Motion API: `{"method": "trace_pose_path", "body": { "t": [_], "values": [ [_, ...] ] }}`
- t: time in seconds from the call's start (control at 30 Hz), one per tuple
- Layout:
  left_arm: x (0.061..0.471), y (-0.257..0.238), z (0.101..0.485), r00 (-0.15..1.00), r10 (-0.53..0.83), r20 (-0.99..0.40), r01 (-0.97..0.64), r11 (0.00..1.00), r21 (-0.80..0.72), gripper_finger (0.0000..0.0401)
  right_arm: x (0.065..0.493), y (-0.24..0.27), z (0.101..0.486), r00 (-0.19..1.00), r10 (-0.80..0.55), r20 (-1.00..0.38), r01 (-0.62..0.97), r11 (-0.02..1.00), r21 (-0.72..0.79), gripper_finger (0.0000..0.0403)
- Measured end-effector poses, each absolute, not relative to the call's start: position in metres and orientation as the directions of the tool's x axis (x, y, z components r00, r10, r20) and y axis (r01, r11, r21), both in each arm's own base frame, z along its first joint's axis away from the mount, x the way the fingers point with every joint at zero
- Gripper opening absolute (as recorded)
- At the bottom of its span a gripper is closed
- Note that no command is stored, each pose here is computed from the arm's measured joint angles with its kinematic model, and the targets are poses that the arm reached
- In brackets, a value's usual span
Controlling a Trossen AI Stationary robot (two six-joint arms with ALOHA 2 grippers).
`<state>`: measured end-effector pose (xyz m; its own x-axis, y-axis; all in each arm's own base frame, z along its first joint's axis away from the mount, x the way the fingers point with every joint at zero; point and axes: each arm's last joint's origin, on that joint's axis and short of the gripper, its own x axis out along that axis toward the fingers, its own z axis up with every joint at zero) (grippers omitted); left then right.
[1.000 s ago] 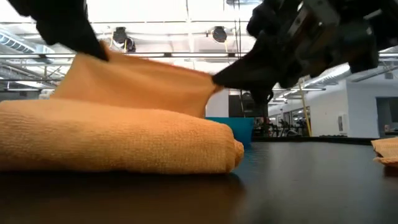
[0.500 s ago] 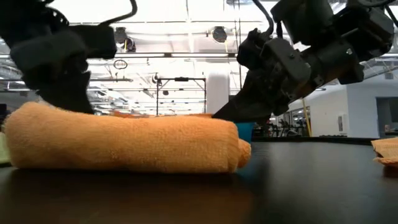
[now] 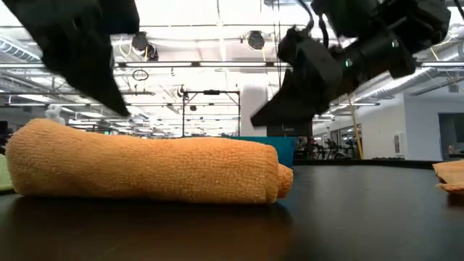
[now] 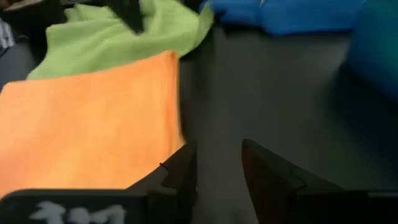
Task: Fold microfiber towels
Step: Put the folded orange microfiber cloth into the blue bin
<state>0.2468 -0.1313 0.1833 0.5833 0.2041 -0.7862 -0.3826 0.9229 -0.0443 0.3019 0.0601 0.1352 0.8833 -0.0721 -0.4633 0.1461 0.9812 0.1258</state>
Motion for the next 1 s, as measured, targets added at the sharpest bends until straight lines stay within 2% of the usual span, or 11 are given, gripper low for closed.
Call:
{"method": "trace_pose_path", "body": {
  "t": [0.17, 0.4, 0.5, 0.73, 0.87, 1.0],
  "values": [
    [0.245, -0.143, 0.197, 0.682, 0.181, -0.709, -0.261, 0.965, -0.006, 0.0021, 0.299, 0.063, 0.150, 0.915, -0.039, -0.401, 0.083, 0.992, 0.091, 0.0120],
    [0.257, -0.134, 0.190, 0.692, 0.251, -0.677, -0.258, 0.962, 0.094, 0.0021, 0.297, 0.066, 0.140, 0.925, 0.072, -0.374, -0.043, 0.995, 0.086, 0.0120],
    [0.266, -0.125, 0.193, 0.701, 0.248, -0.669, -0.265, 0.961, 0.079, 0.0021, 0.299, 0.067, 0.138, 0.930, 0.111, -0.350, -0.085, 0.992, 0.088, 0.0120],
    [0.282, -0.115, 0.200, 0.760, 0.124, -0.638, -0.163, 0.987, -0.003, 0.0021, 0.302, 0.068, 0.132, 0.933, 0.116, -0.341, -0.083, 0.991, 0.108, 0.0120],
    [0.286, -0.127, 0.195, 0.785, 0.078, -0.615, -0.139, 0.989, -0.052, 0.0021, 0.301, 0.074, 0.133, 0.938, 0.135, -0.320, -0.086, 0.983, 0.163, 0.0120],
    [0.281, -0.154, 0.187, 0.816, 0.080, -0.573, -0.121, 0.992, -0.034, 0.0012, 0.298, 0.090, 0.138, 0.943, 0.192, -0.270, -0.160, 0.978, 0.138, 0.0120]
  ]
}}
